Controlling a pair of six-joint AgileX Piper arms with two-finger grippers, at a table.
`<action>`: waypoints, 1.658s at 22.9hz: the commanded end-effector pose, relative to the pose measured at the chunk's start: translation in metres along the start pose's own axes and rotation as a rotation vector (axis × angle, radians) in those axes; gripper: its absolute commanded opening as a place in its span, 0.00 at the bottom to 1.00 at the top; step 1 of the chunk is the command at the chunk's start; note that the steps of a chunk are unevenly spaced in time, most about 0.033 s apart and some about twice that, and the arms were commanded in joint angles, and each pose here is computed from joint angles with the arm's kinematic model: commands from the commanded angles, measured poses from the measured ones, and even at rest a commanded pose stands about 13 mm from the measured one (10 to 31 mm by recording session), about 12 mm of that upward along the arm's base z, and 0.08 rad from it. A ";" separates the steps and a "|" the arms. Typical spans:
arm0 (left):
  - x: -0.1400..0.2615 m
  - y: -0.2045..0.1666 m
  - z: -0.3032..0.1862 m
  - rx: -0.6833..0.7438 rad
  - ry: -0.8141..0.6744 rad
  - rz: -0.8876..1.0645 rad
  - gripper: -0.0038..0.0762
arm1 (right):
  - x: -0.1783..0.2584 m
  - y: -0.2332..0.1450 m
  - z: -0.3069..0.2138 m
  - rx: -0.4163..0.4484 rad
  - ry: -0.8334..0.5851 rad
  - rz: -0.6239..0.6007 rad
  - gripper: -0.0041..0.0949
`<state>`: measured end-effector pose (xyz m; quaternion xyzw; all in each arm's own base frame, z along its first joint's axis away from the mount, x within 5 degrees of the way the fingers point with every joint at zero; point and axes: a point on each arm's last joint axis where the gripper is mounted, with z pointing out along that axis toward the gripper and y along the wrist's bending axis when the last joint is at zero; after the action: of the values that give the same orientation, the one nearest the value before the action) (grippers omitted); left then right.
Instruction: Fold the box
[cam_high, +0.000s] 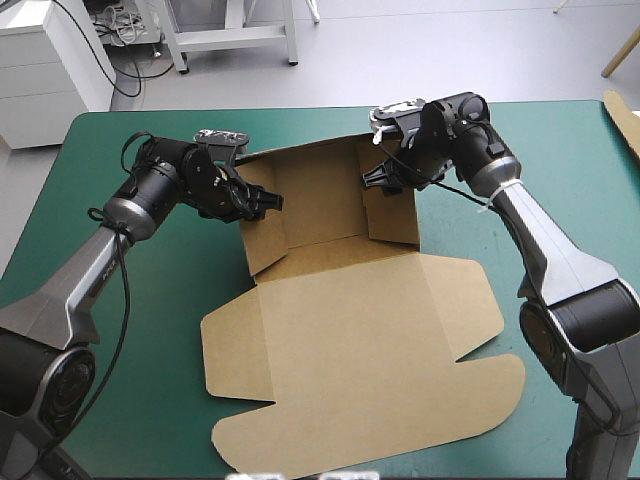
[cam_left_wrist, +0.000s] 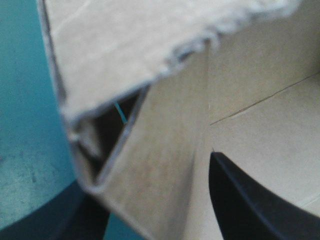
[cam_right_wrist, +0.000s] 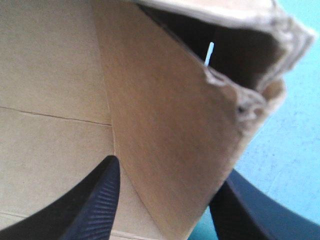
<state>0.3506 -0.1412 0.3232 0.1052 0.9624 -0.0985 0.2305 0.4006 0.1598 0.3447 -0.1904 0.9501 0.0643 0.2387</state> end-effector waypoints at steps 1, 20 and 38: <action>-0.007 -0.007 -0.036 0.031 -0.119 0.015 0.56 | -0.007 0.004 -0.043 -0.012 -0.140 -0.004 0.54; 0.015 -0.009 -0.123 0.042 -0.264 0.116 0.56 | 0.002 0.006 -0.109 -0.006 -0.273 -0.008 0.54; 0.156 0.006 -0.266 0.025 -0.648 0.318 0.04 | 0.056 0.008 -0.175 0.004 -0.337 0.027 0.54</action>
<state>0.1211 -0.0534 0.4842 0.2235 0.8403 -0.0933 0.4850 0.2952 0.1205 0.4526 -0.1701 0.9165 0.0929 0.3499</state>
